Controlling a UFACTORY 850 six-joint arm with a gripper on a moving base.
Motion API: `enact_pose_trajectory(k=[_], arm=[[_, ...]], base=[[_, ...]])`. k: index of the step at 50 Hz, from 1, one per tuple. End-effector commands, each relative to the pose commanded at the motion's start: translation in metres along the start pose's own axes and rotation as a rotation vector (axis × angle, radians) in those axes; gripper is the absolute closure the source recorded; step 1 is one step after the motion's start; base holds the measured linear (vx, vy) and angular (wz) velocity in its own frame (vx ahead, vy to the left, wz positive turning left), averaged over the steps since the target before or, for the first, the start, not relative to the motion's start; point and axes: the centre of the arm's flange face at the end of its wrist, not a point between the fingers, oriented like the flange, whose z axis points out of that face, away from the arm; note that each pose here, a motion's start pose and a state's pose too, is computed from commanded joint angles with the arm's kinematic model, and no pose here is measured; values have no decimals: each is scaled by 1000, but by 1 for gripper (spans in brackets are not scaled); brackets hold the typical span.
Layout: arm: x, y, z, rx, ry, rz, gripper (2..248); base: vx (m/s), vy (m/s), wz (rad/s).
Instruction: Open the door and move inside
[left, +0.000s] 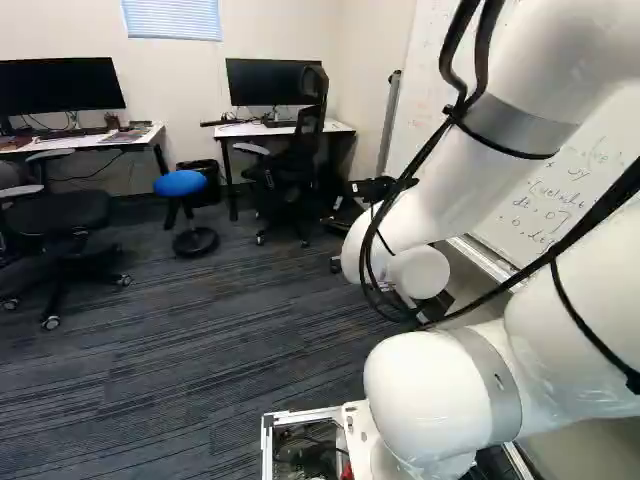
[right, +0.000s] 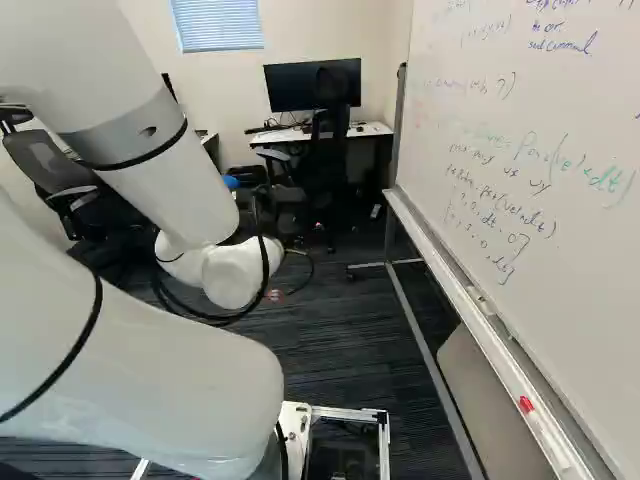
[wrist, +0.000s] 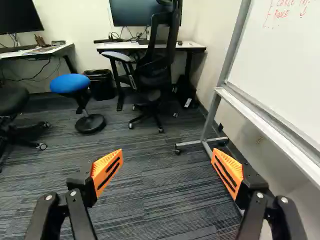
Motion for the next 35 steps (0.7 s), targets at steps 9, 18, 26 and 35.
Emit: enact_pose_trajectory(k=[9,18,26,35], arm=[[0,0,0,0,0,0,3],[0,0,0,0,0,0,3],[0,0,0,0,0,0,3],[0,0,0,0,0,0,3]], base=[[163,4,-9],[125,4,-10],[88,1,-8],[-1,0,0]])
